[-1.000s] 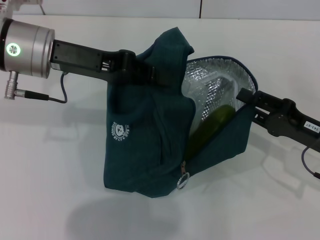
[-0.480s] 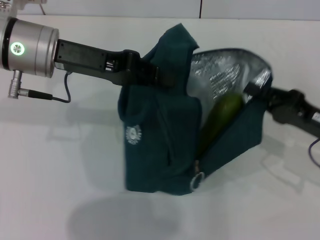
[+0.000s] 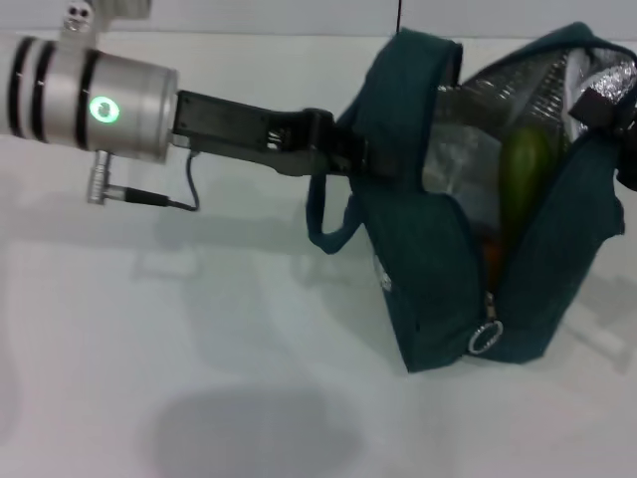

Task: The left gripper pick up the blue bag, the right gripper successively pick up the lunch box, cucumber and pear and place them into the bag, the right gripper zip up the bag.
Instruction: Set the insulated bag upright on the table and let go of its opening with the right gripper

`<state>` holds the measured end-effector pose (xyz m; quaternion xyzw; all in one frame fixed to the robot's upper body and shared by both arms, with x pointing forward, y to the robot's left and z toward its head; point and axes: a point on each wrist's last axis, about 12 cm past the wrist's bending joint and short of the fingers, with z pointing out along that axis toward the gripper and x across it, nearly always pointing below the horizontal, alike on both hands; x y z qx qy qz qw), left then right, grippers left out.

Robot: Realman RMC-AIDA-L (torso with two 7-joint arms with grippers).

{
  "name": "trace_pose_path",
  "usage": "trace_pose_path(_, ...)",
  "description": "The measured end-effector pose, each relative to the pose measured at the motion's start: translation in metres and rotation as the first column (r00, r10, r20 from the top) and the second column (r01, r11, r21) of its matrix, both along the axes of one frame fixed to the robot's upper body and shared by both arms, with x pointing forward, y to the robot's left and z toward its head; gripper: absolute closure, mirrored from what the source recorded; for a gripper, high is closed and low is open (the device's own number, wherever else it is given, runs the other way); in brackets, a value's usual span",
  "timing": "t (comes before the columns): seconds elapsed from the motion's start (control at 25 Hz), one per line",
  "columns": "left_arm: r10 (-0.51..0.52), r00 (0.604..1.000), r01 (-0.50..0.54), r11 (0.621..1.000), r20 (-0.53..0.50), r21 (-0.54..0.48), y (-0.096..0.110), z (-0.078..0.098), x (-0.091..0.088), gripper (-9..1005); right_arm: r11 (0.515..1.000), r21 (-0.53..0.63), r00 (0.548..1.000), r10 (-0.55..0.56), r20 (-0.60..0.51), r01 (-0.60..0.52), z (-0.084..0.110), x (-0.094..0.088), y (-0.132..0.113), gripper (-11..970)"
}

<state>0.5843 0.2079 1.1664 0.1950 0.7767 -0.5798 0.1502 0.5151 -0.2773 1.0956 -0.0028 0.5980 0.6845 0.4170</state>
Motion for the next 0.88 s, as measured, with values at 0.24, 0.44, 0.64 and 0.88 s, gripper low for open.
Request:
trace_pose_path(0.24,0.049,0.999,-0.049,0.998,-0.001,0.028,0.002,-0.01,0.002,933,0.997,-0.062,0.998,-0.046,-0.045,0.043,-0.01,0.001,-0.007,924)
trace_pose_path(0.44,0.052,0.998,-0.051,0.998,-0.021,0.041,0.002,-0.017,0.0,933,0.993,-0.102,0.997,-0.059,-0.051,0.054,-0.014,0.002,-0.009,925)
trace_pose_path(0.64,0.056,0.998,-0.054,0.997,-0.025,0.053,0.002,-0.019,0.0,933,0.991,-0.113,0.998,-0.067,-0.004,0.066,-0.015,-0.003,-0.01,905)
trace_pose_path(0.88,0.051,0.998,-0.05,0.997,-0.027,0.053,0.002,-0.019,-0.001,932,0.991,-0.109,0.997,-0.068,0.038,0.072,-0.015,-0.009,-0.009,780)
